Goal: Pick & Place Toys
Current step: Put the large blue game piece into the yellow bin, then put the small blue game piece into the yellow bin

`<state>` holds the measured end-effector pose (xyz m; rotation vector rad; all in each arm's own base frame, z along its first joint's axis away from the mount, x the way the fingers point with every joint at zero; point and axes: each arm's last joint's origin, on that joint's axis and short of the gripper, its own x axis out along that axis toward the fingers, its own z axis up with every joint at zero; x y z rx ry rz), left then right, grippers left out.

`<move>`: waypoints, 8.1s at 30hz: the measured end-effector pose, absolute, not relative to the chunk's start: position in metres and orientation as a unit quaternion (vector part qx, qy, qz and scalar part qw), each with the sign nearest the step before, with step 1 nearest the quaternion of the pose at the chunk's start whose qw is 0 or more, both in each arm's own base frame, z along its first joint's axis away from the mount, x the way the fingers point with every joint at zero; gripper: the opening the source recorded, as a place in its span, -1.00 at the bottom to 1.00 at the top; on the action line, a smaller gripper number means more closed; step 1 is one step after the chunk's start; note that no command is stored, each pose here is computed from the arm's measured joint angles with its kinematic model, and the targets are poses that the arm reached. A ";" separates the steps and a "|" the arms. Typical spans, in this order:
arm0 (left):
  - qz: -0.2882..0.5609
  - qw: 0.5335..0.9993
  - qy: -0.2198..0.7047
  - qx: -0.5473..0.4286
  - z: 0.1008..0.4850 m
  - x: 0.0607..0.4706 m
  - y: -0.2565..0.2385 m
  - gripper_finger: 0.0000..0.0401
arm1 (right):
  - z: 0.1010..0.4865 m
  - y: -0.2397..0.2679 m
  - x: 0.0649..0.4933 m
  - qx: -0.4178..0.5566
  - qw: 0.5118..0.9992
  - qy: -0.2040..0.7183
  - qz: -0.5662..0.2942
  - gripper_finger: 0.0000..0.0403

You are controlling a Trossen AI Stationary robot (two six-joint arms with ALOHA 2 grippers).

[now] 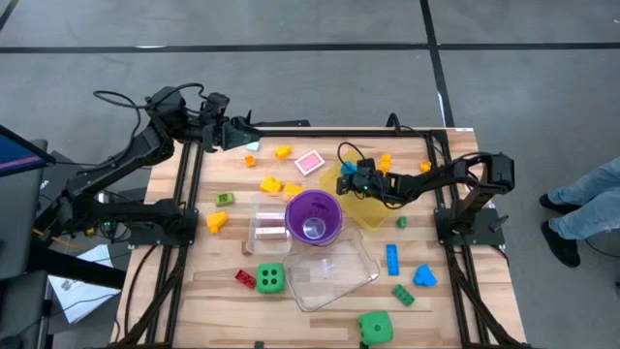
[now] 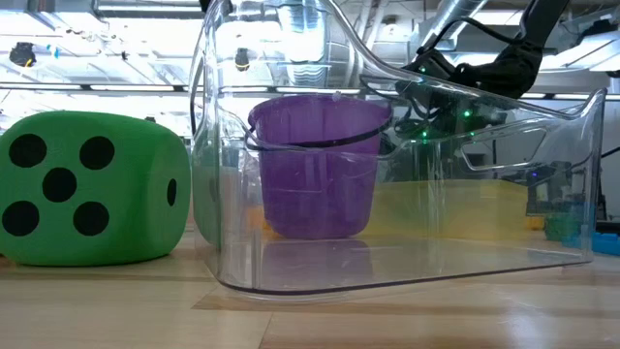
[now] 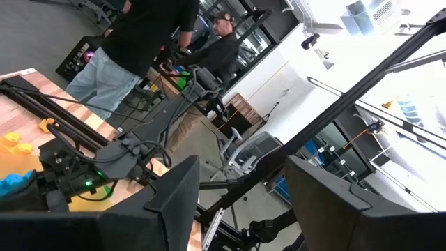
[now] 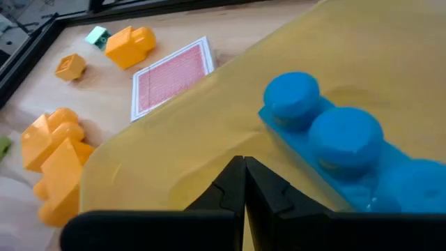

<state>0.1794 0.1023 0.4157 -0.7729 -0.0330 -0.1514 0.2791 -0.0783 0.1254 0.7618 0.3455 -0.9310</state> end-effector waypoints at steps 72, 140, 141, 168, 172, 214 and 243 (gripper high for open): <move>-0.109 0.920 -0.002 -0.376 0.416 0.187 0.088 0.02 | 0.132 -0.078 0.285 0.678 0.568 -0.065 -0.463 -1.00; -0.135 0.918 0.010 -0.373 0.416 0.187 0.085 0.02 | 0.140 -0.048 0.320 0.651 0.632 0.021 -0.420 -1.00; -0.135 0.918 0.010 -0.373 0.416 0.187 0.085 0.02 | 0.144 -0.050 0.319 0.645 0.639 0.019 -0.419 -1.00; -0.157 0.947 -0.063 -0.272 0.431 0.185 0.083 0.02 | 0.305 -0.039 0.228 0.358 0.900 0.004 -0.249 -1.00; -0.155 0.954 -0.104 -0.236 0.438 0.183 0.083 0.02 | 0.312 -0.031 0.205 0.366 0.907 0.047 -0.202 -1.00; -0.132 0.936 -0.319 -0.063 0.471 0.173 0.061 0.02 | 0.243 0.080 0.154 0.607 0.603 0.407 -0.320 -1.00; -0.134 0.932 -0.332 -0.060 0.473 0.171 0.060 0.02 | 0.178 0.105 0.187 0.549 0.518 0.449 -0.479 0.26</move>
